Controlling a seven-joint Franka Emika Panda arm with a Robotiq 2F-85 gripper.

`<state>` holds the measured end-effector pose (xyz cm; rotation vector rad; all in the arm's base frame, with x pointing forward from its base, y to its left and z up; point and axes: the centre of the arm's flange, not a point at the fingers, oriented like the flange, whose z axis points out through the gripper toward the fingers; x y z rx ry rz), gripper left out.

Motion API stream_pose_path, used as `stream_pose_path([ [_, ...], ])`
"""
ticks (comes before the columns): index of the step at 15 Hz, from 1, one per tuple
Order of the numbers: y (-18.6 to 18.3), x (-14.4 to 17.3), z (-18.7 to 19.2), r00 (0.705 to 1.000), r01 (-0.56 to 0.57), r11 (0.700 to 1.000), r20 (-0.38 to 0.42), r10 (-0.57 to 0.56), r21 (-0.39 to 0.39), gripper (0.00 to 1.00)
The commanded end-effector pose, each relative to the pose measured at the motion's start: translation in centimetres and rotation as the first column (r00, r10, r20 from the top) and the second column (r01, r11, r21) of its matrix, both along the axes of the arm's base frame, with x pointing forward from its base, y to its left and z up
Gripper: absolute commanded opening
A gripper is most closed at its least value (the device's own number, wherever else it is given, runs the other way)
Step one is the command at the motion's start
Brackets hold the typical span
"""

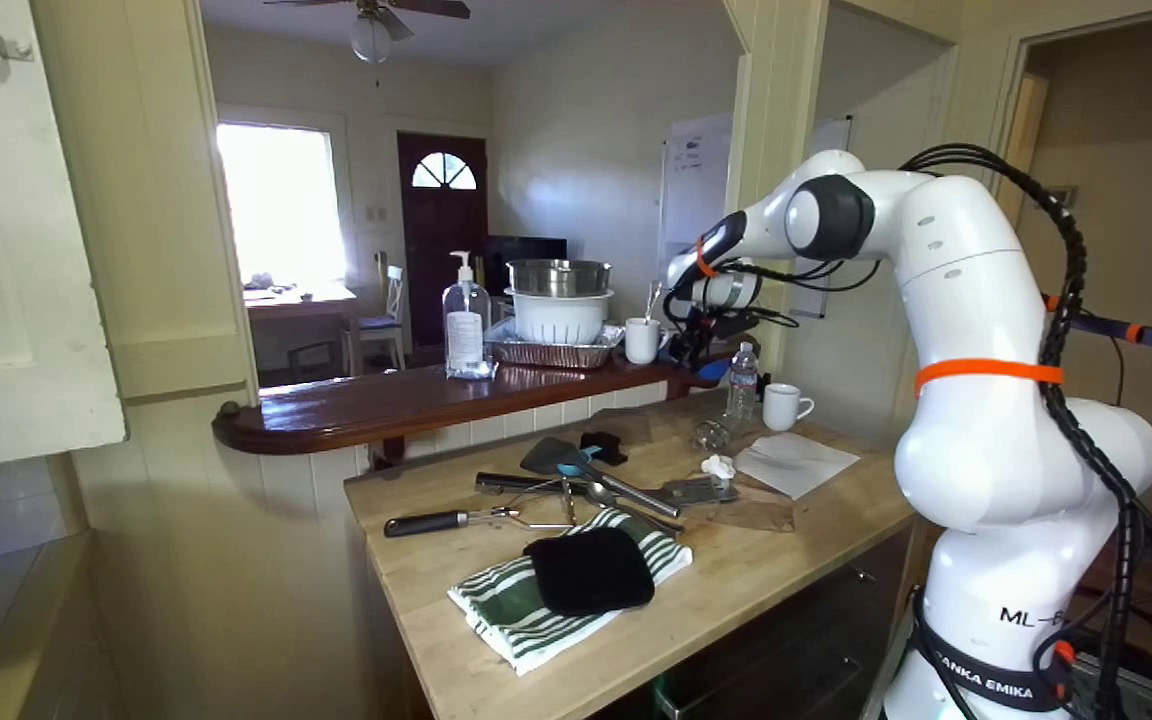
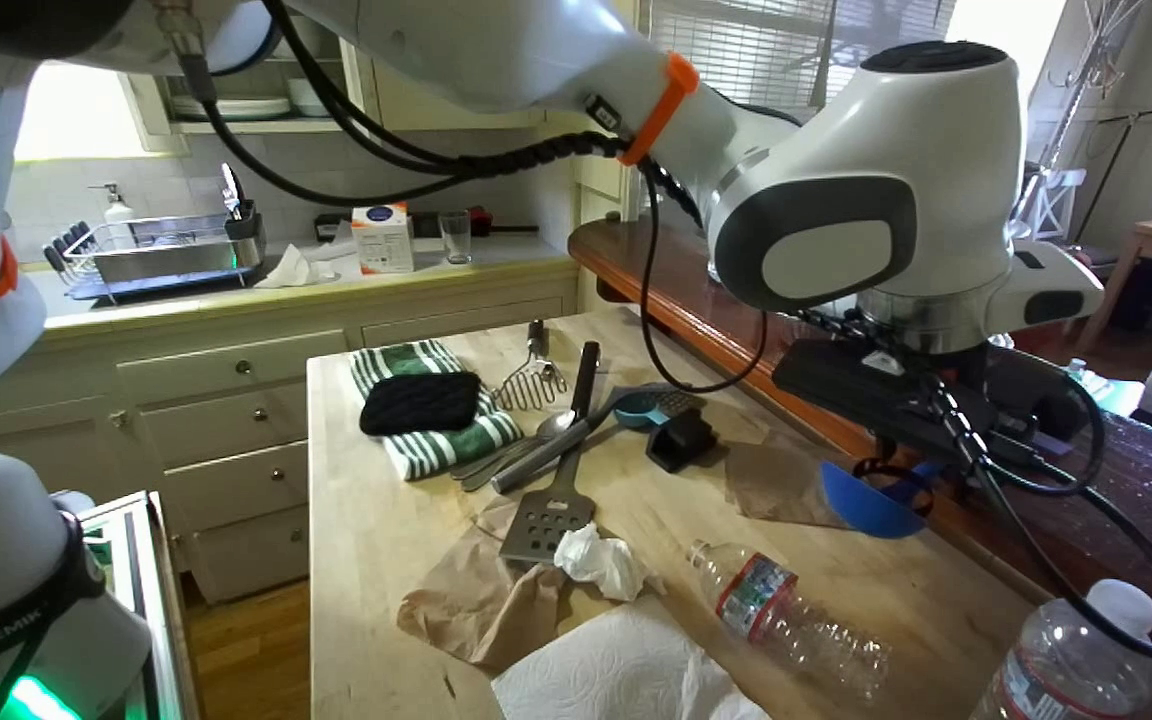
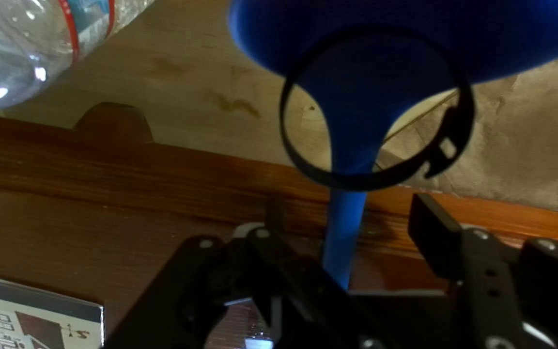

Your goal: Move the spatula closer

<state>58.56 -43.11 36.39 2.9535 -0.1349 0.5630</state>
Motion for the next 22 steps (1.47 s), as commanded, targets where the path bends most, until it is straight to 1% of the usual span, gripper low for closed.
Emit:
stream_pose_path([
  [1, -0.6, 0.5, -0.8, 1.0, -0.011, 1.0, 0.03, 0.011, 0.008, 0.52],
  [2, -0.8, 0.4, -0.6, 0.999, -0.006, 1.0, 0.032, 0.006, 0.005, 0.49],
  [3, -0.9, 0.4, -0.5, 0.999, -0.004, 1.0, 0.033, 0.004, 0.006, 0.48],
  [4, -0.9, 0.4, -0.4, 0.999, -0.004, 1.0, 0.036, 0.004, 0.01, 0.38],
  [6, -0.8, 0.4, -0.3, 0.999, -0.004, 1.0, 0.033, 0.004, 0.008, 0.23],
  [7, -0.9, 0.3, -0.2, 1.0, -0.005, 1.0, 0.029, 0.005, 0.015, 0.13],
  [9, -0.7, 0.3, -0.2, 1.0, -0.008, 1.0, 0.014, 0.008, 0.015, 0.04],
  [10, -0.6, 0.2, -0.2, 1.0, -0.006, 1.0, 0.006, 0.006, 0.015, 0.02],
  [11, -0.6, 0.2, -0.1, 1.0, 0.0, 1.0, 0.001, 0.0, 0.009, 0.04],
  [16, -1.5, -0.8, 1.3, 0.999, 0.045, 0.999, 0.004, -0.045, 0.015, 0.04],
  [20, -2.7, -2.0, 1.9, 0.993, 0.113, 0.993, 0.032, -0.114, 0.016, 0.04],
  [22, -2.7, -2.6, 2.5, 0.99, 0.128, 0.991, 0.052, -0.129, 0.021, 0.04],
])
